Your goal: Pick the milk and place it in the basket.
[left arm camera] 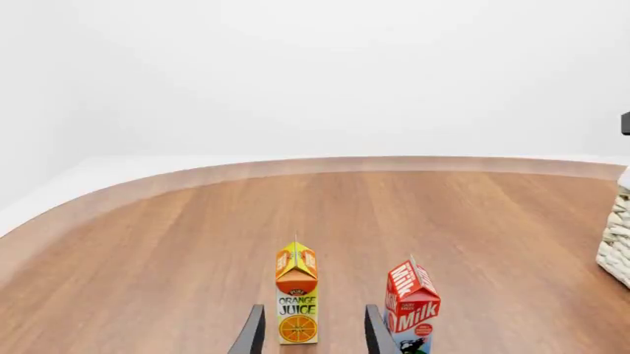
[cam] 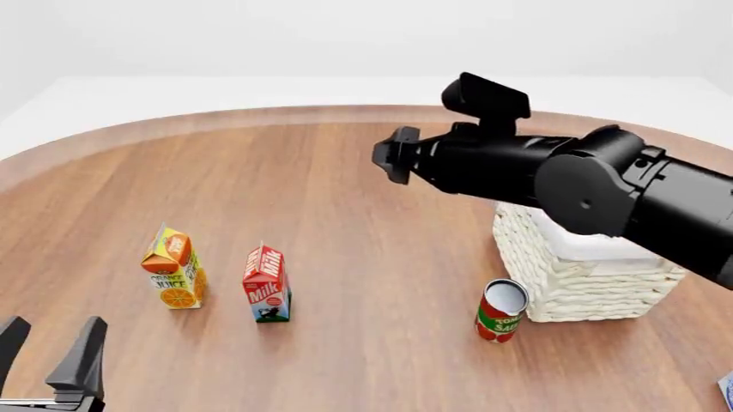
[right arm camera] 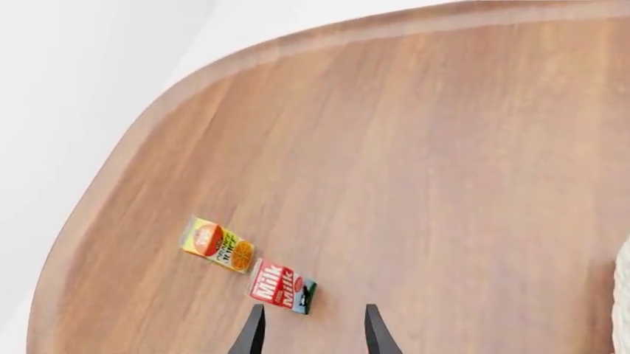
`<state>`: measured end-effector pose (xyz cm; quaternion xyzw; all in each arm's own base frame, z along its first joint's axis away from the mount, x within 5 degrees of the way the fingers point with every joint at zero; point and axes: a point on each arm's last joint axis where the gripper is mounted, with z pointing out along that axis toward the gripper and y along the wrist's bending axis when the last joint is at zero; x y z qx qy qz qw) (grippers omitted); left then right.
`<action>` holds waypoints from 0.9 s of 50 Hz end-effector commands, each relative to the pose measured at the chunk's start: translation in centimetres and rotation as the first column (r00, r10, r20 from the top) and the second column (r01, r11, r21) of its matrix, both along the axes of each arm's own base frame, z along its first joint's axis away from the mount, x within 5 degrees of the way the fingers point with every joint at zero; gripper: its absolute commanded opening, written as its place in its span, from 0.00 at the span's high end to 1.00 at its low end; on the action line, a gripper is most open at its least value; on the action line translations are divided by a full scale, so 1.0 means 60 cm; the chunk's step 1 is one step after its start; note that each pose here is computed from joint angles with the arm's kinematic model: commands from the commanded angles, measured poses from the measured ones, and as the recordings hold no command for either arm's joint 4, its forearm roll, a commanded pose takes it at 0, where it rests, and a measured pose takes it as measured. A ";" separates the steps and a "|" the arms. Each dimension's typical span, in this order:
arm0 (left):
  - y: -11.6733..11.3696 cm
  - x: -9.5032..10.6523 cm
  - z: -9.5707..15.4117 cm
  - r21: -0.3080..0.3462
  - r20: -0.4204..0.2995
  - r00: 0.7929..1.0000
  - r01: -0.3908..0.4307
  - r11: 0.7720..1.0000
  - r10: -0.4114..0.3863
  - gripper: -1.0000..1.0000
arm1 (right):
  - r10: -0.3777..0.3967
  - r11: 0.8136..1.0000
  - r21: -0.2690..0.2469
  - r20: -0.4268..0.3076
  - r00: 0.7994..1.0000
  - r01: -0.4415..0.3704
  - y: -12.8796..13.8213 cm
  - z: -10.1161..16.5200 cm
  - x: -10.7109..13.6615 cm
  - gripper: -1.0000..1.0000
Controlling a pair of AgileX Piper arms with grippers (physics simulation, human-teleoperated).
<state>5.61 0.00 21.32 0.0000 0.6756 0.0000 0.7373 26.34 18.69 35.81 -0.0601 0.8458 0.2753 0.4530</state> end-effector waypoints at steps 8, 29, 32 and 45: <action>0.000 0.000 0.000 0.000 0.000 1.000 0.000 1.000 0.000 0.00 | 0.035 0.999 0.001 -0.026 0.999 -0.035 0.054 -0.013 0.033 0.00; 0.000 0.000 0.000 0.000 0.000 1.000 0.000 1.000 0.000 0.00 | 0.016 0.995 0.098 -0.093 0.996 -0.007 0.090 -0.030 0.041 0.00; 0.000 0.000 0.000 0.000 0.000 1.000 0.000 1.000 0.000 0.00 | 0.009 0.994 0.112 -0.100 0.995 0.003 0.090 -0.033 0.043 0.00; 0.000 0.000 0.000 0.000 0.000 1.000 0.000 1.000 0.000 0.00 | -0.018 0.988 0.151 -0.147 0.989 0.040 0.101 -0.057 0.058 0.00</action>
